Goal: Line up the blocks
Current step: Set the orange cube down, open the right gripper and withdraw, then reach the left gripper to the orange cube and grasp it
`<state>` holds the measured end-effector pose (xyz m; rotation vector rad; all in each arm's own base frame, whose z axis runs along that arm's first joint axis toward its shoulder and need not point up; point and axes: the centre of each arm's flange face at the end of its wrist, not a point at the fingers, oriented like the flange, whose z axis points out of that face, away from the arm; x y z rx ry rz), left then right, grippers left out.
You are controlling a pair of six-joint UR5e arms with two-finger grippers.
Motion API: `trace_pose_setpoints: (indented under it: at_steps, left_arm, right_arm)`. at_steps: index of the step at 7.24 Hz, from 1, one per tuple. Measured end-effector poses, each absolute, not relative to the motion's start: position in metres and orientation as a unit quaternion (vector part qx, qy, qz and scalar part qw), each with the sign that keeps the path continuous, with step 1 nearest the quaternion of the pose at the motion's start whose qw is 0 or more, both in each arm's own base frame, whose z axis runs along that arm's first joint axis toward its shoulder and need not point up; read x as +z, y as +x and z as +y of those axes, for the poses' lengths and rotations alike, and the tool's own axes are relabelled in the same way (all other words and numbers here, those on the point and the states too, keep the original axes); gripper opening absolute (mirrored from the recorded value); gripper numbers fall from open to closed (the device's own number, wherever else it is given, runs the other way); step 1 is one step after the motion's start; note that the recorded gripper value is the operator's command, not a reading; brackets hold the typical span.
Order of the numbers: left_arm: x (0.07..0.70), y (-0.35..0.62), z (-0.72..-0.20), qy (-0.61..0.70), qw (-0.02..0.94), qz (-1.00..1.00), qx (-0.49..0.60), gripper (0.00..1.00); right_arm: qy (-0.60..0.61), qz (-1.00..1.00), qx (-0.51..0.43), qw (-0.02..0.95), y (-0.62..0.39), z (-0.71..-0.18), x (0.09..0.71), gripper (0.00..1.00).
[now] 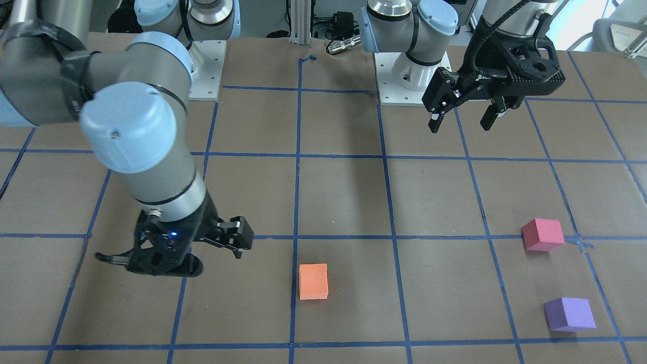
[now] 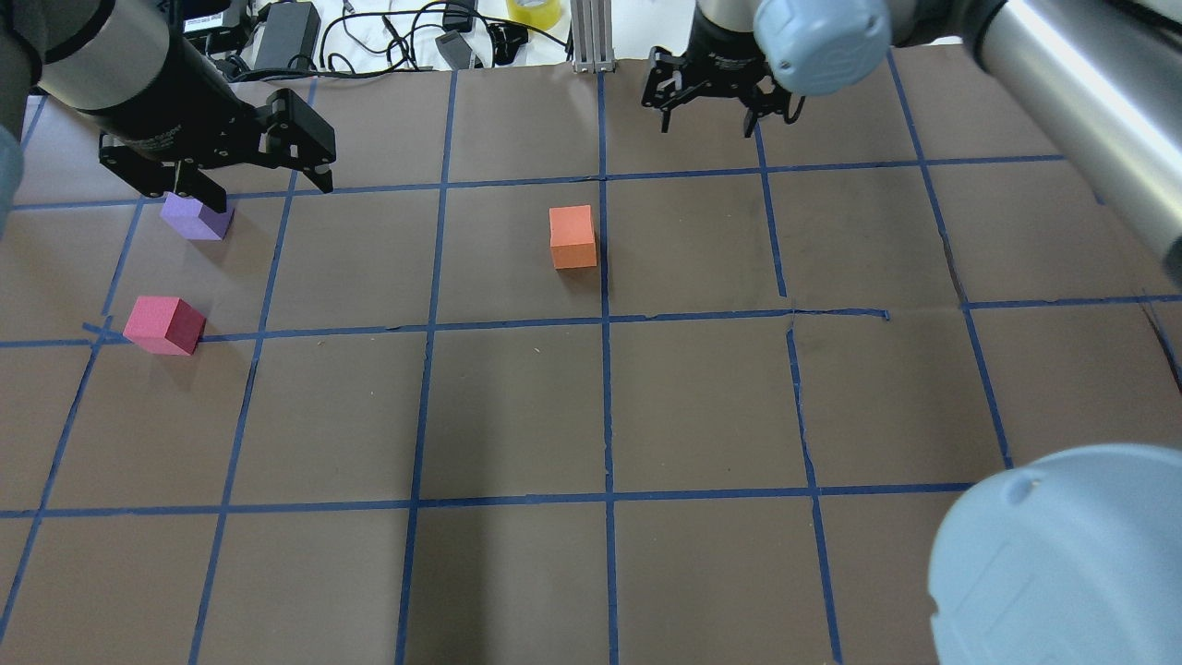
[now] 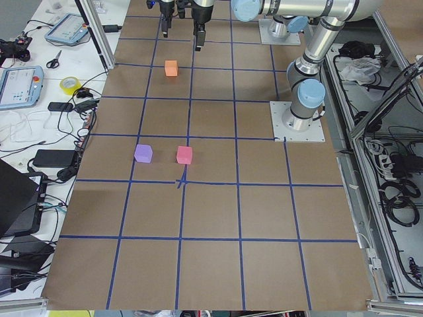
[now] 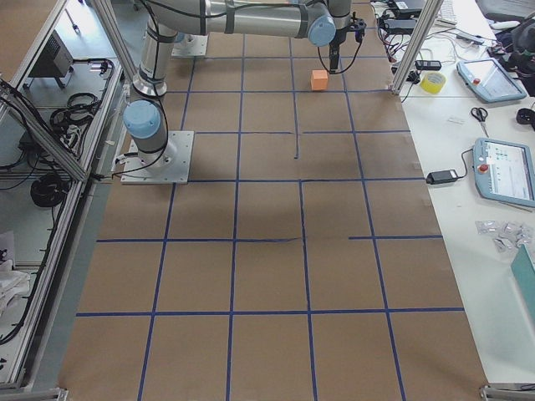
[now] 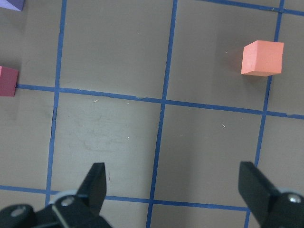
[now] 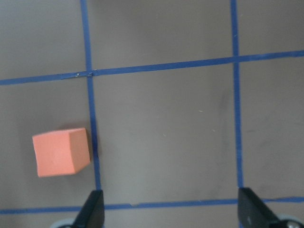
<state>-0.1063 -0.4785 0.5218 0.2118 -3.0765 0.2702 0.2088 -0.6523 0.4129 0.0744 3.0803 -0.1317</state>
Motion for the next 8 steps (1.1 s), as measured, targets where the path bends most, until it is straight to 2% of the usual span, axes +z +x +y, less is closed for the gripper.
trace_pose_setpoints:
  at_steps: [2, 4, 8]
  left_arm:
    - [0.522, -0.106, -0.479, 0.069, 0.022, -0.994, 0.087, 1.0]
    - [0.523, -0.106, -0.477, 0.069, 0.022, -0.993, 0.088, 1.0]
    - [0.523, -0.106, -0.476, 0.069, 0.022, -0.993, 0.088, 1.0]
  right_arm:
    - [-0.031, 0.999, -0.027, 0.008, 0.136, -0.634, 0.457, 1.0]
    - [-0.058, 0.998, -0.02, -0.01, 0.106, -0.614, 0.485, 1.0]
    - [-0.084, 0.996, -0.005, -0.023, 0.075, -0.604, 0.47, 1.0]
